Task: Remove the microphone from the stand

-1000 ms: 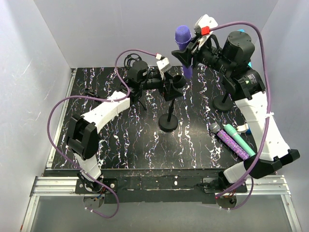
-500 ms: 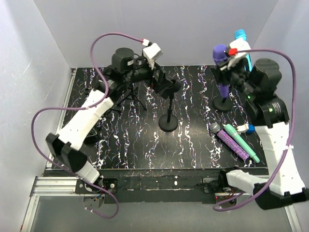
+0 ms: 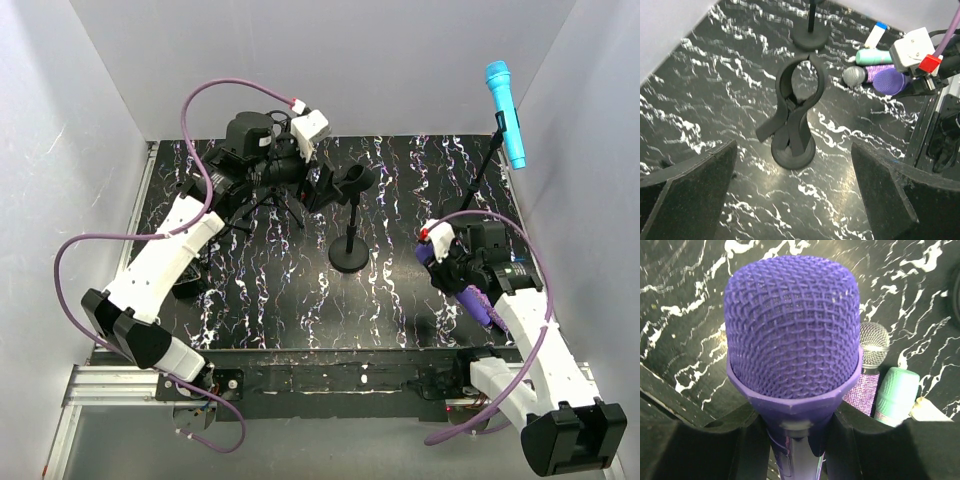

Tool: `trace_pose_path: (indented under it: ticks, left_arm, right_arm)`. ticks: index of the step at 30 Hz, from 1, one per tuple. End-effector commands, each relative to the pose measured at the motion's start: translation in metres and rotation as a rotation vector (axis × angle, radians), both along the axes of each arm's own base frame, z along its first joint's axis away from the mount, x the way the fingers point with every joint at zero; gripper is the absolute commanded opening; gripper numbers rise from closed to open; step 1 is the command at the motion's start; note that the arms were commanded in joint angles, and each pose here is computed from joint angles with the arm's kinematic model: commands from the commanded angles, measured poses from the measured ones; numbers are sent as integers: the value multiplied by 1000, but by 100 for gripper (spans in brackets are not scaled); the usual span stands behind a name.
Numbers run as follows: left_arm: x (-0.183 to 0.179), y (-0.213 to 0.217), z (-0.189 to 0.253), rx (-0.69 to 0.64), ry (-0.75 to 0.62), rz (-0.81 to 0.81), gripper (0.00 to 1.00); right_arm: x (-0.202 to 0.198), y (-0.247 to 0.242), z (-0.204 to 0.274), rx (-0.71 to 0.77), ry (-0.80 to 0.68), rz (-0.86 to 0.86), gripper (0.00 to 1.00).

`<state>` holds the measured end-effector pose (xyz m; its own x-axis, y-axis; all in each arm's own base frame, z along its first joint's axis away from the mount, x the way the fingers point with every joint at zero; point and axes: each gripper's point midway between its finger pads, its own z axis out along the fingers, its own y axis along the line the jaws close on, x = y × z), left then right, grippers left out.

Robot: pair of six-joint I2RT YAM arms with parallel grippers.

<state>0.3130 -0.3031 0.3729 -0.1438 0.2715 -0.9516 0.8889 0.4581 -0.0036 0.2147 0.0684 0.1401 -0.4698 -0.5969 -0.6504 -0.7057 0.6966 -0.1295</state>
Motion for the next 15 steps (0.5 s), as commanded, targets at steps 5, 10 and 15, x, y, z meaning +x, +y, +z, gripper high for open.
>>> trace_pose_path:
  ticks: [5,10,15]
  left_arm:
    - [0,13,-19,63,28,56,98]
    - [-1,11,-25,77,29,33,98]
    - [-4,6,-20,93,-51,-50,98]
  right_arm:
    - [-11,-10,-49,-96,140,67,1]
    - [-8,-17,-83,-140,251,28,4]
    - [-1,-18,-93,-161,227,49,18]
